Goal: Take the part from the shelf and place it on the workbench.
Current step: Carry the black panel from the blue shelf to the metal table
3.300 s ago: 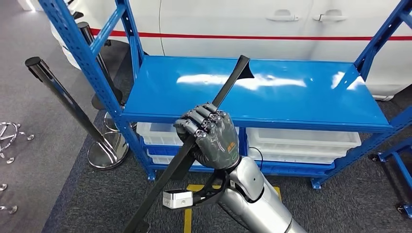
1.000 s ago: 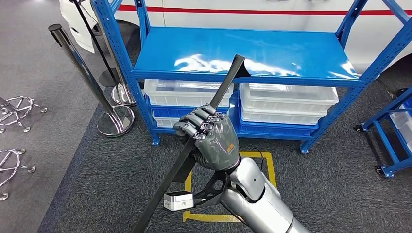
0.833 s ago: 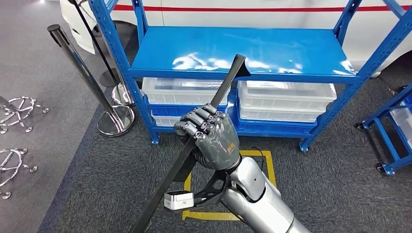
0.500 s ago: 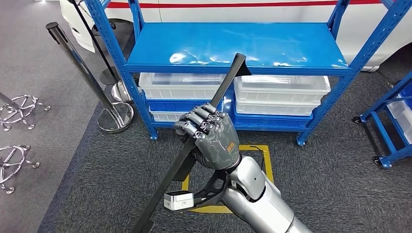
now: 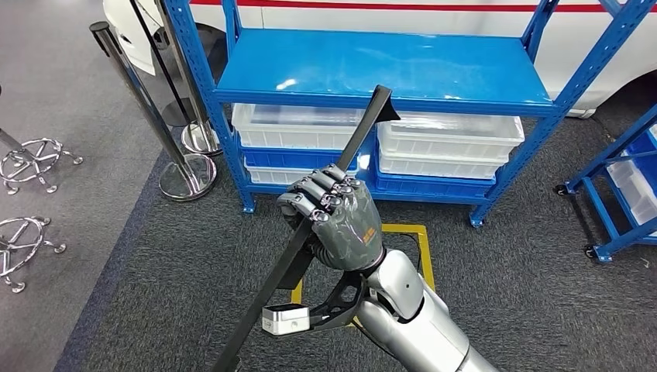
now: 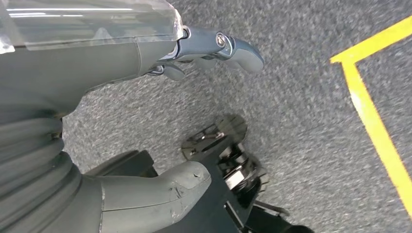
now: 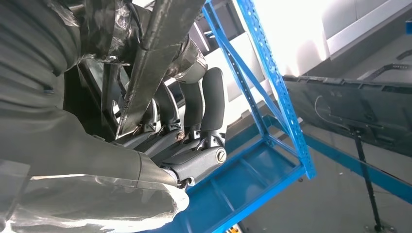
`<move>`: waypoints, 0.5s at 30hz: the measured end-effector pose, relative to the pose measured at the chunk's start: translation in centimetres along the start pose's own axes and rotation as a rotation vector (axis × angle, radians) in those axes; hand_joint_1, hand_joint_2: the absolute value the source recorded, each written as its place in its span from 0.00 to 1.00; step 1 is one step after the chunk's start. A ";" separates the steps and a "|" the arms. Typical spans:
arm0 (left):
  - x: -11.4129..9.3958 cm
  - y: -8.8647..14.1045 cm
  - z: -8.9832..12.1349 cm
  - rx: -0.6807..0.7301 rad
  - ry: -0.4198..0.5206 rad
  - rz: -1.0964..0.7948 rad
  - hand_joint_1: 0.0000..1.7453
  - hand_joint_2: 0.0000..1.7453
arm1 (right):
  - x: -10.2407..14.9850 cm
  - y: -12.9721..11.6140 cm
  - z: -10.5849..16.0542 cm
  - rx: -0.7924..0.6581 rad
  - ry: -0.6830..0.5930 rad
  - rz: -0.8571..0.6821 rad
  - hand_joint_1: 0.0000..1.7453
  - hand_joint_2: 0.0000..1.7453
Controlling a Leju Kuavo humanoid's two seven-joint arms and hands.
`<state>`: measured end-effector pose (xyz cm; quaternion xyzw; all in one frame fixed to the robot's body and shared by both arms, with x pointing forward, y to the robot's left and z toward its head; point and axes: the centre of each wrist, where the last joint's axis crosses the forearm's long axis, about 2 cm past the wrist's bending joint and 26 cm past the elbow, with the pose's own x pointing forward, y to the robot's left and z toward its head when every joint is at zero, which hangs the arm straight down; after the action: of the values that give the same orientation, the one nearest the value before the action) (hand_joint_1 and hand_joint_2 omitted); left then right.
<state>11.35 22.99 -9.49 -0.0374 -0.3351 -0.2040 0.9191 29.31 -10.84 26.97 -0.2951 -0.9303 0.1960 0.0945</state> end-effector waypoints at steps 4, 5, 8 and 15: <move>-0.4 -0.1 0.2 -0.002 0.040 -0.017 0.00 1.00 | 0.0 0.0 -0.1 -0.001 0.000 0.001 1.00 1.00; -0.7 -0.1 0.3 -0.002 0.054 -0.021 0.00 1.00 | 0.0 0.0 -0.1 -0.002 0.001 0.001 1.00 1.00; -1.7 -0.2 0.8 -0.005 0.091 -0.028 0.00 1.00 | 0.1 -0.1 0.0 -0.001 0.002 0.003 1.00 1.00; -3.2 -0.1 1.6 -0.001 0.128 -0.023 0.00 1.00 | 0.3 0.0 0.7 0.008 0.005 -0.006 1.00 1.00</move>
<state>8.12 24.33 -10.34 -0.0208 -0.2760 -0.2169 0.9361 28.84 -10.88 26.39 -0.2927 -0.9301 0.1985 0.0986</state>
